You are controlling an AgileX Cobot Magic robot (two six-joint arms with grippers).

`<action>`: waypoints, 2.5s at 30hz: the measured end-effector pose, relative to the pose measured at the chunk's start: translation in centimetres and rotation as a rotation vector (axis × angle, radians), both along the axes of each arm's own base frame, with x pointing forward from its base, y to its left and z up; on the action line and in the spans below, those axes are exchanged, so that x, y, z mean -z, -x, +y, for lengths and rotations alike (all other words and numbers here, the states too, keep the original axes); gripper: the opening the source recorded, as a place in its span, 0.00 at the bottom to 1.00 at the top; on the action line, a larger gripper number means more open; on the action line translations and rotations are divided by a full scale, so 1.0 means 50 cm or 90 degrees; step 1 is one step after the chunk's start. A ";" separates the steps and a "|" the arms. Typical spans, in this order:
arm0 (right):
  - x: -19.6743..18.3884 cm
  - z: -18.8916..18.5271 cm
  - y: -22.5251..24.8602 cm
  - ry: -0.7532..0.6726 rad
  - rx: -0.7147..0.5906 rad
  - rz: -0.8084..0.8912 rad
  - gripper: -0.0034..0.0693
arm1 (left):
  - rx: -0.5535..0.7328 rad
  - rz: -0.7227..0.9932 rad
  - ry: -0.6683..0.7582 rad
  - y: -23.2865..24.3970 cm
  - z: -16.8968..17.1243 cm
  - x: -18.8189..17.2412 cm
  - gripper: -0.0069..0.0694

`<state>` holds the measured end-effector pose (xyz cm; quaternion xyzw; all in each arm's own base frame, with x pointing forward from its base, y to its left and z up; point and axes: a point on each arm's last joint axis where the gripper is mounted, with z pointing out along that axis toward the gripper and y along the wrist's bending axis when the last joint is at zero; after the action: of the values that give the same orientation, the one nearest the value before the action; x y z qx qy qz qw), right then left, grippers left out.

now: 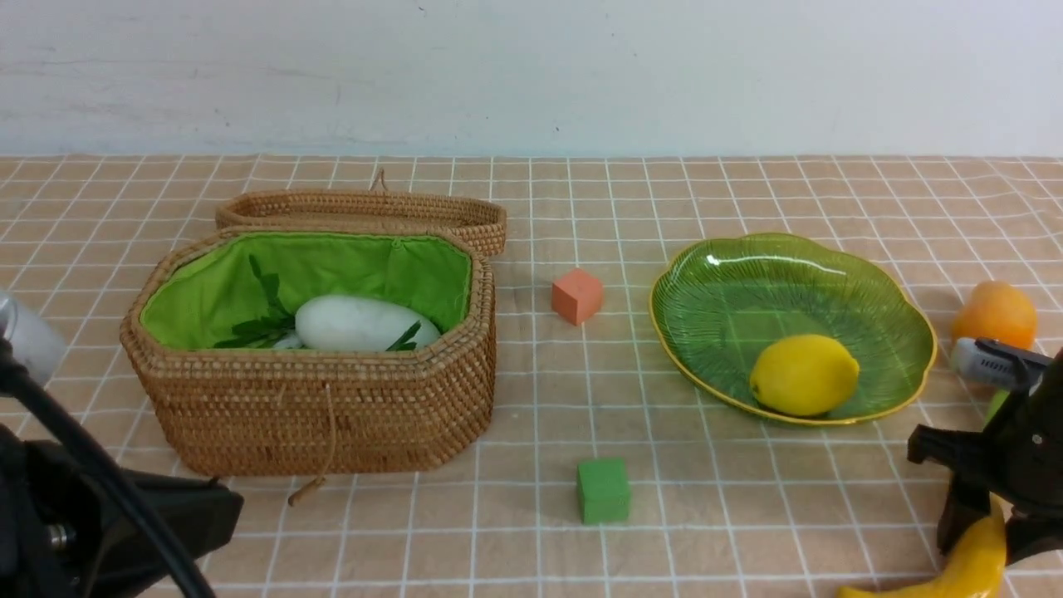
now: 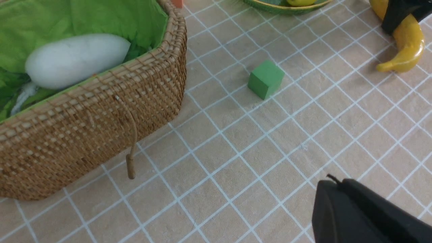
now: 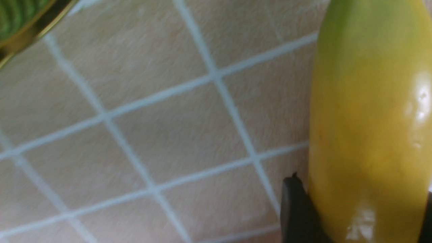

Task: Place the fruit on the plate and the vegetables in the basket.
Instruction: Use the right arm to grab a banana and put it into the right plate, then use the right arm to grab a mango and put it into the right plate

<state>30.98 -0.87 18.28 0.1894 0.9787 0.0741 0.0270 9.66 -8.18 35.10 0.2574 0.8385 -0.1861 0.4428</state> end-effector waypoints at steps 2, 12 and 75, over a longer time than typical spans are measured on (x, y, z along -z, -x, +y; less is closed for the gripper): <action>-0.046 0.000 -0.010 0.002 -0.008 -0.042 0.48 | 0.002 -0.017 0.011 -0.002 -0.002 -0.004 0.07; -0.177 -0.015 -0.200 0.097 -0.230 -0.310 0.48 | 0.005 -0.063 0.045 -0.008 -0.007 -0.019 0.07; -0.091 -0.201 -0.306 -0.035 0.007 -0.256 0.80 | 0.017 -0.095 0.062 -0.033 -0.031 -0.022 0.07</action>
<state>46.28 -10.91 22.81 0.1768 0.9502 0.1367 0.2170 11.28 -9.75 36.19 0.2599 0.7893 -0.2130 0.5138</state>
